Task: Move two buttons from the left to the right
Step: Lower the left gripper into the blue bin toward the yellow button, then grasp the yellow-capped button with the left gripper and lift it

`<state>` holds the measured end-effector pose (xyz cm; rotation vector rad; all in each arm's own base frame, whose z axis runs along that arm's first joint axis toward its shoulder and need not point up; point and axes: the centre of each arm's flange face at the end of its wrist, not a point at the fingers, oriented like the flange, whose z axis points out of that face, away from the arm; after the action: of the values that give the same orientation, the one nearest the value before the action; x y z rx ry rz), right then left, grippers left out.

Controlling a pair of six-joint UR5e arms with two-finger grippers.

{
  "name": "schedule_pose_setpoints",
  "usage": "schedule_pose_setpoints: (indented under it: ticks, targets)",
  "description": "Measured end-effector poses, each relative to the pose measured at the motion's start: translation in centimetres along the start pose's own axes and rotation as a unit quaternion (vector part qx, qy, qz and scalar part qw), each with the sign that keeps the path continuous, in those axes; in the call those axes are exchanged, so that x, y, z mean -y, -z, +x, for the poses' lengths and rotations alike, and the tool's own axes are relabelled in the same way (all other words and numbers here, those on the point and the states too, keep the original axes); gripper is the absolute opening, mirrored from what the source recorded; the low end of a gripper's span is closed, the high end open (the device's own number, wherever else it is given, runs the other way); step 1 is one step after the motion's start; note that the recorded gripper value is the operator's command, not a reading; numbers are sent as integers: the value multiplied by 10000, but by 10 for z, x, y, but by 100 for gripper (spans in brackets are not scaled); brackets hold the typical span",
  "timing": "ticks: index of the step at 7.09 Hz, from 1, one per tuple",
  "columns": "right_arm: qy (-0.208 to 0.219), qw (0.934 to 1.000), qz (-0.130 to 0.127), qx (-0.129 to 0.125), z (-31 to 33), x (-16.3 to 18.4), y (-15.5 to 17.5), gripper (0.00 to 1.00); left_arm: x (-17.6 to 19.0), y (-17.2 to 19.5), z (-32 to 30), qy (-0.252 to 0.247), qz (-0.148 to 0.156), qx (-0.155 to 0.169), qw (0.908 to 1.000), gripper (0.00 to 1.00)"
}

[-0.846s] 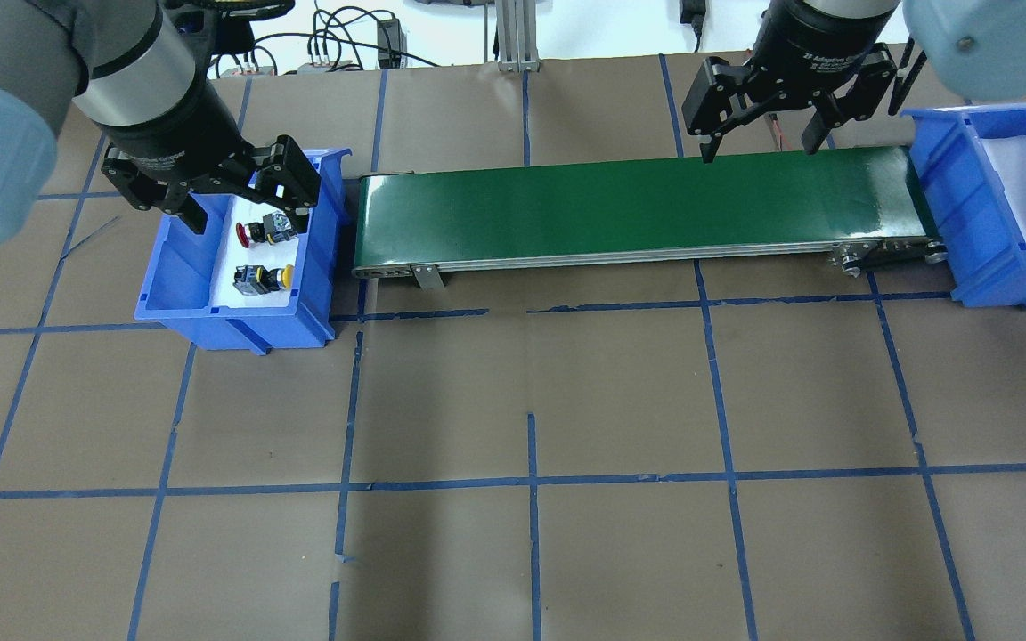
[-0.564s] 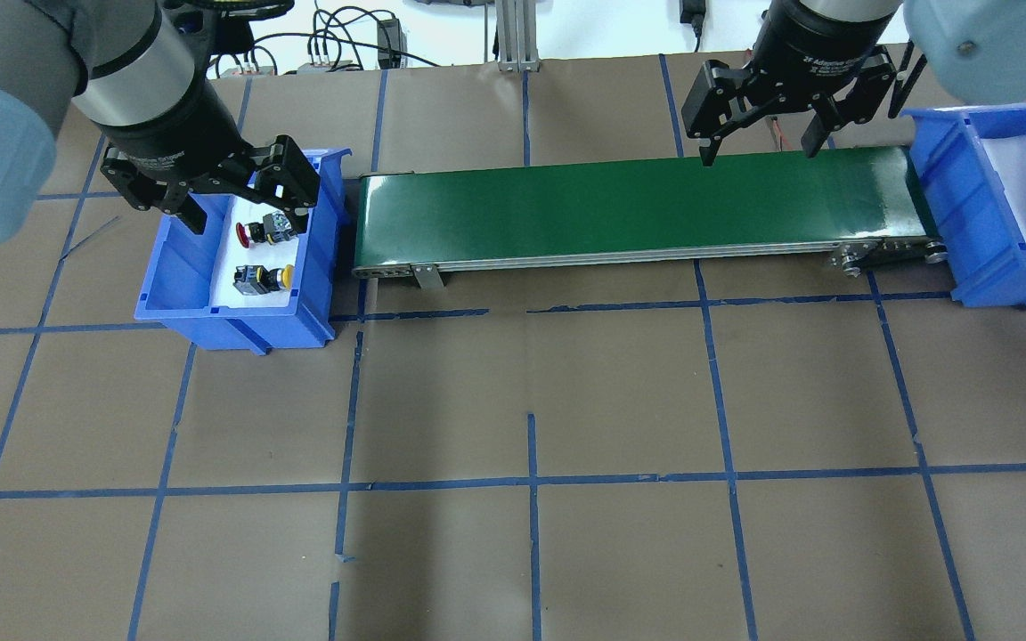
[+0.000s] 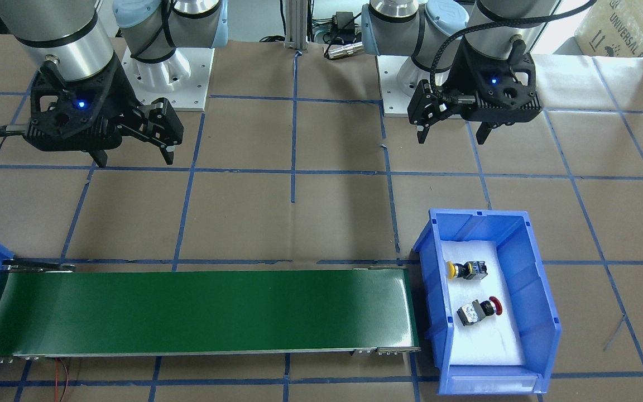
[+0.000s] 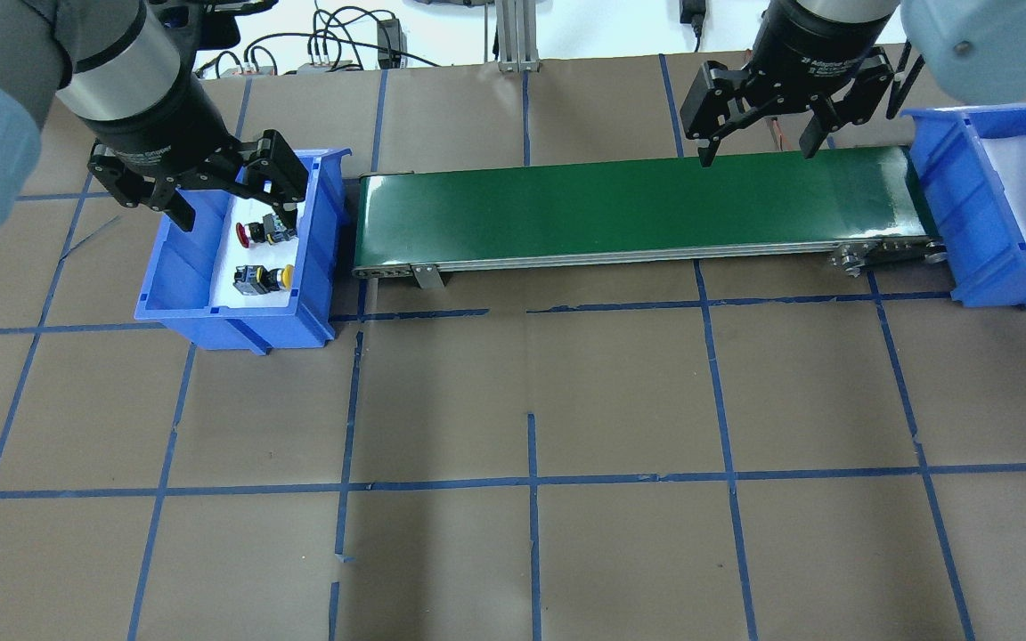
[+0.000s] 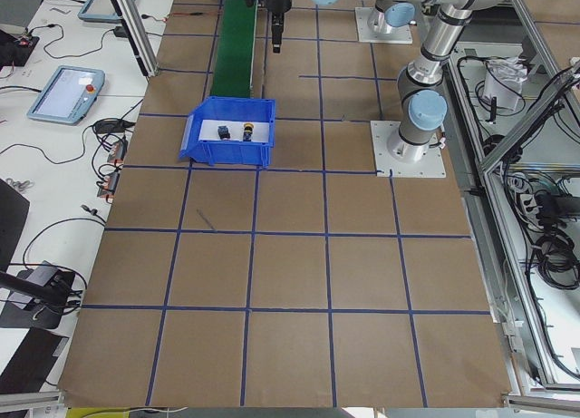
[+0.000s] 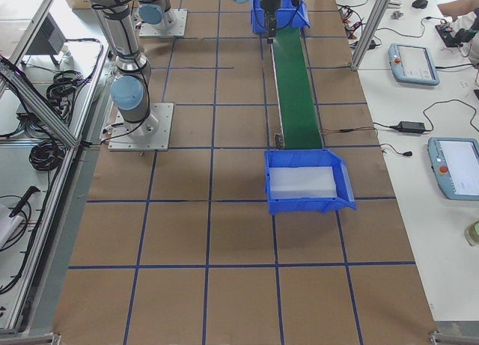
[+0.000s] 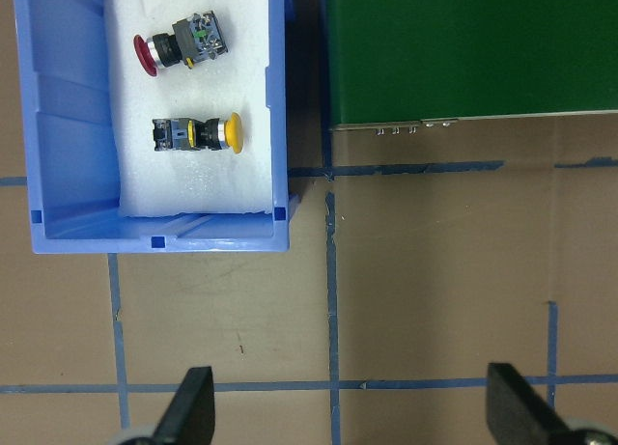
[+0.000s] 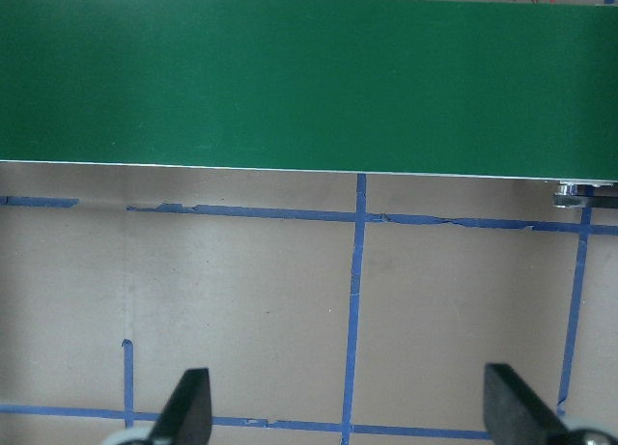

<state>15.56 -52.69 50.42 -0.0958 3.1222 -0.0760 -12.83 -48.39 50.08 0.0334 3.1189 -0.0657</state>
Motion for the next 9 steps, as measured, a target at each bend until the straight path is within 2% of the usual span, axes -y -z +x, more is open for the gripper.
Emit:
schedule_pose_setpoints:
  ticks: [3, 5, 6, 7, 9]
  targets:
    - [29, 10000, 14, -2, 1, 0, 1, 100, 26, -16, -43, -404, -69, -84, 9991, 100]
    - [35, 10000, 8, 6, 0, 0, 1, 100, 68, -62, -66, -1128, -73, -114, 9935, 100]
    - [38, 10000, 12, 9, 0, 1, 0, 100, 89, -89, -72, -1578, -55, -112, 9874, 100]
    - [35, 10000, 32, 42, 0, 2, 1, 100, 106, -118, -80, -2126, -116, -137, 9770, 100]
    - [23, 9999, 19, 123, -1, 3, 1, 100, 125, -164, -91, -3319, -216, -199, 9428, 100]
